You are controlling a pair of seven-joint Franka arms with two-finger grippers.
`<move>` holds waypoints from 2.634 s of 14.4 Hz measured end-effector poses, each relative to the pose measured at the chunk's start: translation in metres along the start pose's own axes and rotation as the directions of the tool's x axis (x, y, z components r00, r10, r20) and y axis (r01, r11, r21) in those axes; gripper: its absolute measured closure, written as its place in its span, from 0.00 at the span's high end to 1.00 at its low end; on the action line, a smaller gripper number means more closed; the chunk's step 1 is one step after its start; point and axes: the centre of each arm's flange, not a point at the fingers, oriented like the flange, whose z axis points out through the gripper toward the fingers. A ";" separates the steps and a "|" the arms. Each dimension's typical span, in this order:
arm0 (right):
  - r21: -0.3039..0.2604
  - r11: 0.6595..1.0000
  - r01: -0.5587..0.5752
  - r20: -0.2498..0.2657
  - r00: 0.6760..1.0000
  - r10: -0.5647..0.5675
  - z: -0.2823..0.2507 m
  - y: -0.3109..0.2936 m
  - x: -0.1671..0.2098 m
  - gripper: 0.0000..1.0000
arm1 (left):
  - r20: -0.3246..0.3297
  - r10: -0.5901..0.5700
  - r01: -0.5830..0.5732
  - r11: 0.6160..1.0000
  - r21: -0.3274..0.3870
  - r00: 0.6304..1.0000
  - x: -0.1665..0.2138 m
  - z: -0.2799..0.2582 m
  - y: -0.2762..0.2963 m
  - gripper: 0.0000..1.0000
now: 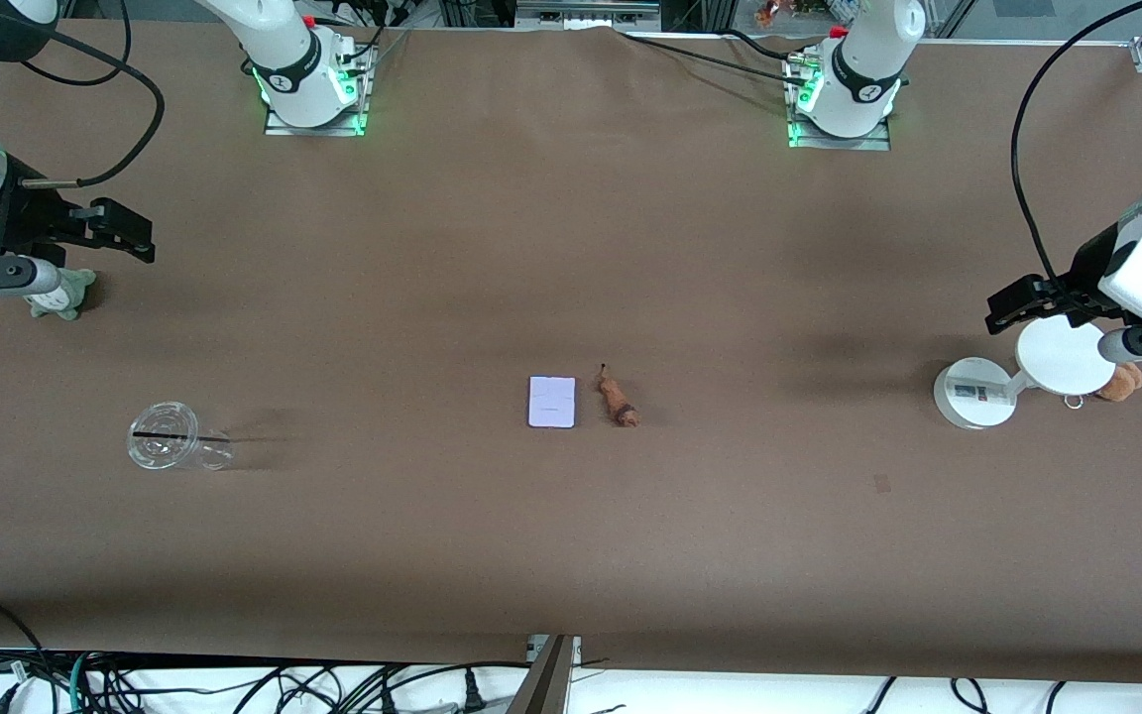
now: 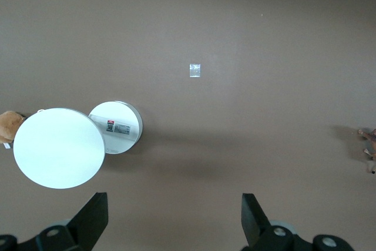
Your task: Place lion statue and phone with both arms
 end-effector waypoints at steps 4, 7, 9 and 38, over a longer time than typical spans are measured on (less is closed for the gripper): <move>-0.001 1.000 0.000 -0.002 1.000 0.000 0.000 0.000 0.002 1.00 | -0.002 0.001 -0.001 1.000 0.000 1.000 0.000 -0.001 0.001 1.00; -0.001 1.000 0.000 -0.002 1.000 0.000 -0.001 0.000 0.002 1.00 | -0.016 0.002 -0.002 1.000 -0.002 1.000 0.001 -0.007 0.001 1.00; -0.001 1.000 0.000 -0.003 1.000 0.000 -0.001 0.000 0.002 1.00 | -0.019 0.002 -0.002 1.000 -0.003 1.000 0.002 -0.009 0.001 1.00; -0.002 1.000 0.004 -0.001 1.000 -0.004 0.002 -0.003 0.005 1.00 | 0.049 -0.407 0.408 0.912 -0.026 0.912 -0.004 0.158 0.238 1.00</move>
